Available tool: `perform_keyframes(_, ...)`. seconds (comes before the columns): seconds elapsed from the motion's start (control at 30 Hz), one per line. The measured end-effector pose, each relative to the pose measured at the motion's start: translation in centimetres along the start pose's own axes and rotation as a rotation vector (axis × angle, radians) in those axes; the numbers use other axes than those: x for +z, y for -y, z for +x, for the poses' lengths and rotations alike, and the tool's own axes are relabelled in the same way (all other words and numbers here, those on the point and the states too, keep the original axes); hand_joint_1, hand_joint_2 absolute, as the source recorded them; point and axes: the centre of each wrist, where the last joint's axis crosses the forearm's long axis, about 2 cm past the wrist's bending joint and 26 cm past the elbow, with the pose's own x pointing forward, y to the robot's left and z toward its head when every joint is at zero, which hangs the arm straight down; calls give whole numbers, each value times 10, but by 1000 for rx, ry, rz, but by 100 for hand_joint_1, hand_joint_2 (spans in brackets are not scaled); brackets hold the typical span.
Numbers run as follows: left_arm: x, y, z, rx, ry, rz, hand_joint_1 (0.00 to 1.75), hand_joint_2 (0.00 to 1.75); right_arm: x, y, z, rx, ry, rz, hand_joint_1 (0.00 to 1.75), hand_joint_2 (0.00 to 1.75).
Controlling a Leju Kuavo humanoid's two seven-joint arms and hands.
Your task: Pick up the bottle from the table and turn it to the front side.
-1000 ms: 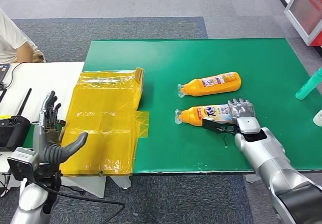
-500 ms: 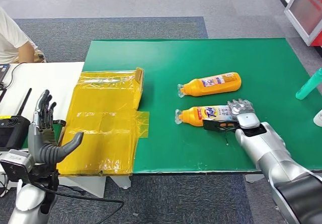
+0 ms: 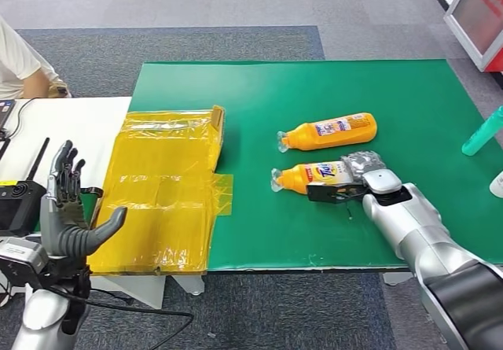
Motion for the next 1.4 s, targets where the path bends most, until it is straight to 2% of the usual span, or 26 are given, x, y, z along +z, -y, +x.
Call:
perform_keyframes(0.13,0,-2,0,0,8,6,0,175,-1,4,-1,-62,55,-20,175,175)
perform_keyframes(0.3,-1,-2,-1,12,25,2,0,175,-1,11,-9,-266,180,-43,175,175)
perform_keyframes(0.5,-3,-3,-1,16,35,-1,0,175,-1,11,-18,-362,197,-67,175,175)
perform_keyframes(0.63,-4,-3,-1,17,37,-1,0,175,1,5,-23,-477,248,-89,175,175)
perform_keyframes(0.7,-5,-3,-1,25,43,-3,0,175,2,2,-25,-576,311,-87,175,175)
perform_keyframes(0.8,-9,-4,-2,60,59,-10,0,175,6,-11,-24,-879,509,-117,175,175)
perform_keyframes(0.9,-19,-4,-6,132,64,-26,0,175,13,-19,-15,-1164,656,-225,175,175)
perform_keyframes(1.0,-31,0,-12,191,55,-70,0,175,22,-19,5,-1316,753,-320,175,175)
perform_keyframes(1.27,-61,17,-18,306,46,-188,0,175,47,-6,51,-1466,934,-455,175,175)
perform_keyframes(1.4,-73,33,-16,511,15,-278,0,175,56,2,68,-1449,946,-528,175,175)
